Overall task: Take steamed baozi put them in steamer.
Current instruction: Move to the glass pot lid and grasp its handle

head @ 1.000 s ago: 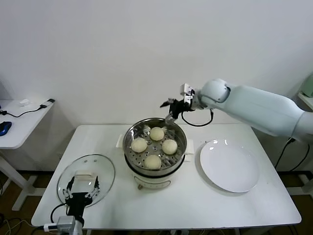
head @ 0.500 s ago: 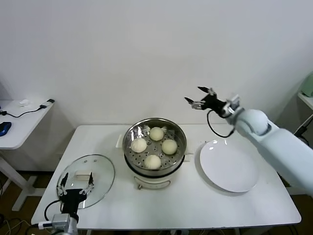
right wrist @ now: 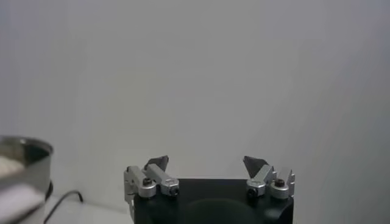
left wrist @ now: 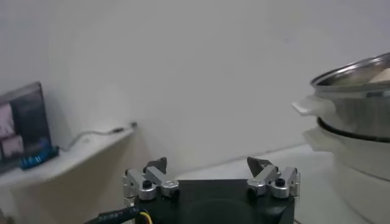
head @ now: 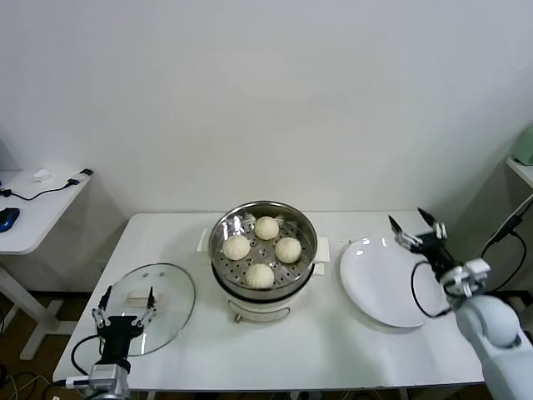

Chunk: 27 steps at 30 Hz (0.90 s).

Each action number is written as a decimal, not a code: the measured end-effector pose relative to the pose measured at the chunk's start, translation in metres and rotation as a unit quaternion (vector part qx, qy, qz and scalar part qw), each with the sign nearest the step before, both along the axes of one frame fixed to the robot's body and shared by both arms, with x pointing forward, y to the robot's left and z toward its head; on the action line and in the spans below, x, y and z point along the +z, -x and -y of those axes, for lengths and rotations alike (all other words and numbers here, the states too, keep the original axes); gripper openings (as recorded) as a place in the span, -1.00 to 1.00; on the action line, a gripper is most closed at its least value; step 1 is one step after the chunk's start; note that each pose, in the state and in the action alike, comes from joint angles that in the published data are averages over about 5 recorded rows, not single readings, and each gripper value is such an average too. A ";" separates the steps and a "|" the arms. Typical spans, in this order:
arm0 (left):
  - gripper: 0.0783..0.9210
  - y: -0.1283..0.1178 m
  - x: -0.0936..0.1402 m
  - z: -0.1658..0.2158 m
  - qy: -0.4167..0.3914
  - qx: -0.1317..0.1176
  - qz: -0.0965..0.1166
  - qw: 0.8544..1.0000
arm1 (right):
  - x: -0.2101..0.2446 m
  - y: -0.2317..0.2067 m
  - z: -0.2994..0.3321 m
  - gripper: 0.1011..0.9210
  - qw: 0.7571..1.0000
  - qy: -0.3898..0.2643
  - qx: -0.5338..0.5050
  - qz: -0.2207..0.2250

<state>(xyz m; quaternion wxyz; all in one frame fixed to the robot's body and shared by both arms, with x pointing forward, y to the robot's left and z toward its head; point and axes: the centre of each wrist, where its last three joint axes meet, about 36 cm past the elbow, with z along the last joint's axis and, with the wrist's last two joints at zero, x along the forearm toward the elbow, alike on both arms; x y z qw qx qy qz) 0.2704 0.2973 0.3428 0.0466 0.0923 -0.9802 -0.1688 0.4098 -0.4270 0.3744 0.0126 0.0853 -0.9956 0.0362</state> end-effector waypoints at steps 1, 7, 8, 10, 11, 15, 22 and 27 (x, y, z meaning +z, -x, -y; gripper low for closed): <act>0.77 -0.001 -0.003 -0.002 -0.016 0.004 0.006 1.000 | -0.010 0.012 0.001 0.76 1.000 -0.004 -0.008 -0.005; 0.77 0.002 -0.025 -0.017 -0.157 0.022 0.023 0.987 | -0.050 0.064 -0.003 0.76 0.998 -0.019 -0.049 -0.019; 0.77 0.004 -0.030 -0.020 -0.184 0.020 0.023 0.983 | -0.054 0.069 -0.004 0.76 0.998 -0.020 -0.054 -0.020; 0.77 0.007 -0.039 -0.028 -0.238 0.012 0.019 0.971 | -0.063 0.080 -0.008 0.76 0.997 -0.023 -0.064 -0.025; 0.77 0.008 -0.044 -0.031 -0.265 0.007 0.016 0.964 | -0.067 0.084 -0.010 0.76 0.997 -0.024 -0.068 -0.027; 0.77 0.012 -0.064 -0.045 -0.360 -0.021 0.004 0.933 | -0.081 0.100 -0.018 0.76 0.996 -0.027 -0.082 -0.038; 0.77 0.016 -0.098 -0.061 -0.464 -0.057 -0.024 0.884 | -0.096 0.122 -0.026 0.76 0.993 -0.028 -0.099 -0.052; 0.77 0.012 -0.111 -0.069 -0.506 -0.063 -0.042 0.859 | -0.099 0.132 -0.025 0.76 0.992 -0.027 -0.107 -0.055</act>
